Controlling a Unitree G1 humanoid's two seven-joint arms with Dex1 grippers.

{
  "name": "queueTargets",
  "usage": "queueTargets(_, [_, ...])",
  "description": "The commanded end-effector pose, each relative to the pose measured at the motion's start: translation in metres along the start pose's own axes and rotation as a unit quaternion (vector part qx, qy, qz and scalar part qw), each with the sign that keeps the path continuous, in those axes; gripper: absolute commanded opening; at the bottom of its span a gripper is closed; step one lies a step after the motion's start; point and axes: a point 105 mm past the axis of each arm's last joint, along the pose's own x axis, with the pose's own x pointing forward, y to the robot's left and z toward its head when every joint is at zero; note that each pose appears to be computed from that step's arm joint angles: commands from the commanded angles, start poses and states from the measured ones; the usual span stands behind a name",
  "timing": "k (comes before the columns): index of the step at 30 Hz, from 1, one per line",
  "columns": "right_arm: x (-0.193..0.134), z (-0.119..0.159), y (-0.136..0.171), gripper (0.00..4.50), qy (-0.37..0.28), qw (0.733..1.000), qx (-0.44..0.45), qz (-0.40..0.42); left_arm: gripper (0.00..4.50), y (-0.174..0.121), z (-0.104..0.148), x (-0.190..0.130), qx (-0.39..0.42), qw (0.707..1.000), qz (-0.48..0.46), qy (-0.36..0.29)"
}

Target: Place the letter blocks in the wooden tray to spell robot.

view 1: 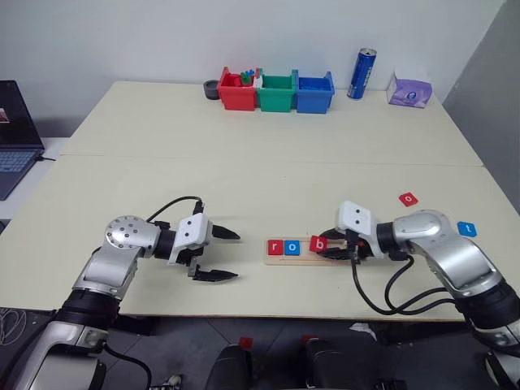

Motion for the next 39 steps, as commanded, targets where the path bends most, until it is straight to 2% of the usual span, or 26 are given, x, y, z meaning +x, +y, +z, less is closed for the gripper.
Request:
queueTargets(1, [0.002, 0.005, -0.004, 1.46, 0.009, 1.000, -0.025, 0.005, 4.50, 0.009, 0.008, -0.007, 0.019, 1.000, 0.020, -0.005])
queueTargets(26, [0.018, 0.010, -0.006, 1.46, 0.010, 0.999, -0.041, 0.028, 4.50, 0.006, 0.017, -0.002, 0.018, 0.999, 0.020, -0.020])
queueTargets(34, [0.015, 0.018, -0.011, 4.24, -0.003, 0.999, -0.039, 0.017, 4.50, 0.005, 0.018, 0.001, 0.015, 0.999, 0.019, -0.026])
queueTargets(35, [0.014, 0.019, -0.011, 4.48, -0.005, 0.999, -0.039, 0.016, 4.50, 0.005, 0.018, 0.001, 0.015, 0.999, 0.019, -0.026])
queueTargets(39, [0.000, 0.032, -0.012, 4.48, -0.028, 0.999, -0.037, -0.001, 4.50, 0.004, 0.018, 0.002, 0.014, 0.999, 0.020, -0.031])
